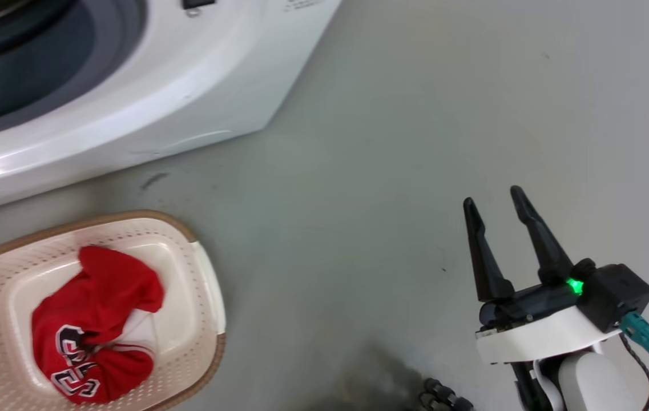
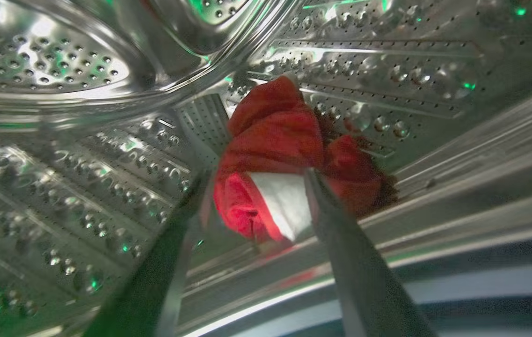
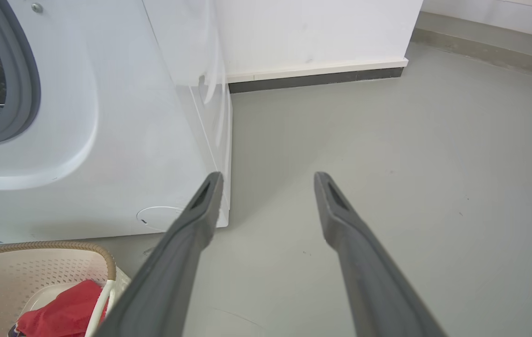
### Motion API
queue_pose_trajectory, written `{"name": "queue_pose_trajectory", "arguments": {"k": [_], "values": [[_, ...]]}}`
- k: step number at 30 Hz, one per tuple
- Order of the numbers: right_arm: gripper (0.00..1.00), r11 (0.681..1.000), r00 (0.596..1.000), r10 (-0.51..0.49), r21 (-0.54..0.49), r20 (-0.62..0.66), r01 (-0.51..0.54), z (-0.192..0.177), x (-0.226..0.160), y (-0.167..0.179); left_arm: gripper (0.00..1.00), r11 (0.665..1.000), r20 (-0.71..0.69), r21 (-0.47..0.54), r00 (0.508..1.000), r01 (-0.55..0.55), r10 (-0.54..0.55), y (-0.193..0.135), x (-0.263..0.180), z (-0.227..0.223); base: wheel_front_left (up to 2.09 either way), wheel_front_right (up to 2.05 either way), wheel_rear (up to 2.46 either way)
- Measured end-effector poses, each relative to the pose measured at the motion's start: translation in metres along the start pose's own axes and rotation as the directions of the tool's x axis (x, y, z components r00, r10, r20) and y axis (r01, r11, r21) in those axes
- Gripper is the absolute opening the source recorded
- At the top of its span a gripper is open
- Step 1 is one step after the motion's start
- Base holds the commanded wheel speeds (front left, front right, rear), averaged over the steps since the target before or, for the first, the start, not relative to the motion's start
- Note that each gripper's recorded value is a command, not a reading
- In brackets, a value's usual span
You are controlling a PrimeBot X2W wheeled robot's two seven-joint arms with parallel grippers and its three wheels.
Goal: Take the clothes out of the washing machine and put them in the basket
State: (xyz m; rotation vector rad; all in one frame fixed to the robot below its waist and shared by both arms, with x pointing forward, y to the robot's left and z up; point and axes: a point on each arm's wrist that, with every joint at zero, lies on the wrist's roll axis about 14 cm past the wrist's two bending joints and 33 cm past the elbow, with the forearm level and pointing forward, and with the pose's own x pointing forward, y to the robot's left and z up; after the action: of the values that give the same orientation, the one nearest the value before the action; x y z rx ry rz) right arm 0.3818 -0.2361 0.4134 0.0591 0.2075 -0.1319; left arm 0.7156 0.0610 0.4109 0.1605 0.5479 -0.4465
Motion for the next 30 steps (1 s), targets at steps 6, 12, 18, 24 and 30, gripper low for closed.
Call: {"name": "queue_pose_trajectory", "arguments": {"k": [6, 12, 18, 24, 30], "values": [[1.00, 0.999, 0.998, -0.041, 0.001, -0.048, 0.041, -0.011, -0.009, -0.009, 1.00, 0.998, -0.163, -0.064, 0.987, -0.017, 0.007, 0.005, 0.036, -0.009, 0.00, 0.00, 0.00], [1.00, 0.996, 0.990, -0.091, -0.009, -0.107, 0.090, -0.026, -0.017, -0.020, 1.00, 0.996, -0.348, -0.072, 0.937, -0.062, 0.033, 0.008, 0.064, -0.066, 0.00, 0.00, 0.00], [1.00, 0.995, 0.987, -0.097, -0.003, -0.131, 0.097, -0.034, -0.019, -0.020, 1.00, 0.994, -0.407, -0.075, 0.912, -0.083, 0.046, 0.015, 0.068, -0.088, 0.00, 0.00, 0.00], [1.00, 0.995, 0.986, -0.096, 0.002, -0.136, 0.097, -0.036, -0.017, -0.020, 0.00, 0.994, -0.404, -0.096, 0.915, -0.050, 0.007, 0.009, 0.071, -0.091, 0.00, 0.00, 0.00], [1.00, 0.997, 0.990, -0.076, 0.004, -0.116, 0.077, -0.032, -0.010, -0.016, 0.00, 0.994, -0.335, -0.091, 0.942, -0.067, 0.033, 0.017, 0.072, -0.078, 0.00, 0.00, 0.00]]}}
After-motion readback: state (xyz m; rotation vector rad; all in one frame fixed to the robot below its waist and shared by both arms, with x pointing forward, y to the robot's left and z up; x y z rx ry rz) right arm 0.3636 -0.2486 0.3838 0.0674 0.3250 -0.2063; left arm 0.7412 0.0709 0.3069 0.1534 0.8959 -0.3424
